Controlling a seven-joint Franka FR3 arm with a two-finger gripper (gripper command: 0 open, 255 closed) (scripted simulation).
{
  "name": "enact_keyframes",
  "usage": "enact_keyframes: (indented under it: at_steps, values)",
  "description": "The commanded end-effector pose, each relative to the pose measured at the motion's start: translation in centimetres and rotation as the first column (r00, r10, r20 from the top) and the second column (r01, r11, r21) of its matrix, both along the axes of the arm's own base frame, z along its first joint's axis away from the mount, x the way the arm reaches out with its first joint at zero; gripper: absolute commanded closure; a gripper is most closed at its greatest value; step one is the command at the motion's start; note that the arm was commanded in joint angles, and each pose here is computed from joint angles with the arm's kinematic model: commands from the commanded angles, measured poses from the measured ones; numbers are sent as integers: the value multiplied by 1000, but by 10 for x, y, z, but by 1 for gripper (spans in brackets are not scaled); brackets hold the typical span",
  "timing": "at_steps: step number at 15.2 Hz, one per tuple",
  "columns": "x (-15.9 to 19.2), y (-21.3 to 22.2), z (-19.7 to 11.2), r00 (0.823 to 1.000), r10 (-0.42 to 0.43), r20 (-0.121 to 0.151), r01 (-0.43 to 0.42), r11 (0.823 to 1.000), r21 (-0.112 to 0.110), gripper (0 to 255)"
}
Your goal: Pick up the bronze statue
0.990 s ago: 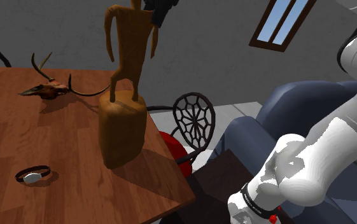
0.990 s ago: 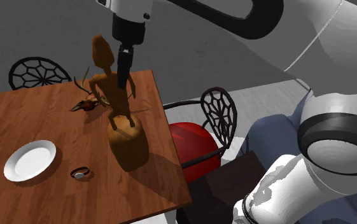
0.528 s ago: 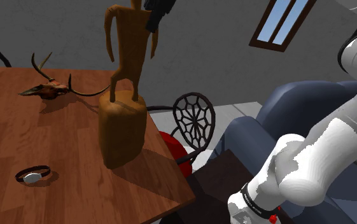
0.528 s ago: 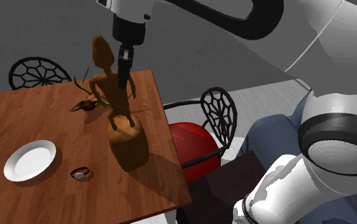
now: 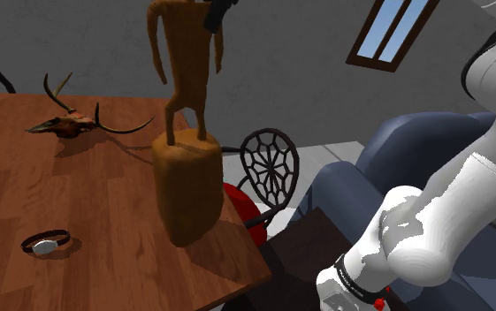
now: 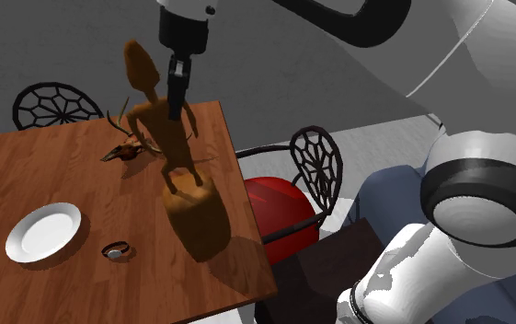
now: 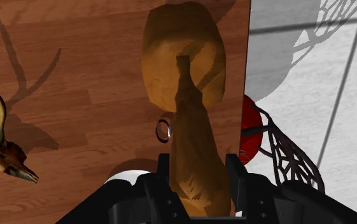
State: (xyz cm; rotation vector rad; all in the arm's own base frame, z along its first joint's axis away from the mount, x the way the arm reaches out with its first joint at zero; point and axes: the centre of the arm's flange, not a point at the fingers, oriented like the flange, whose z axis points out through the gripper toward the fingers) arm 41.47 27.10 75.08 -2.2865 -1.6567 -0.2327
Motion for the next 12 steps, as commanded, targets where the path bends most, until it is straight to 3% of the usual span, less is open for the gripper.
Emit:
enact_keyframes:
  at_steps: [1,12]
  values:
    - [-1,0,13,1000,-1,4,1,1000,2,255]
    - [-1,0,61,1000,-1,4,1,1000,2,255]
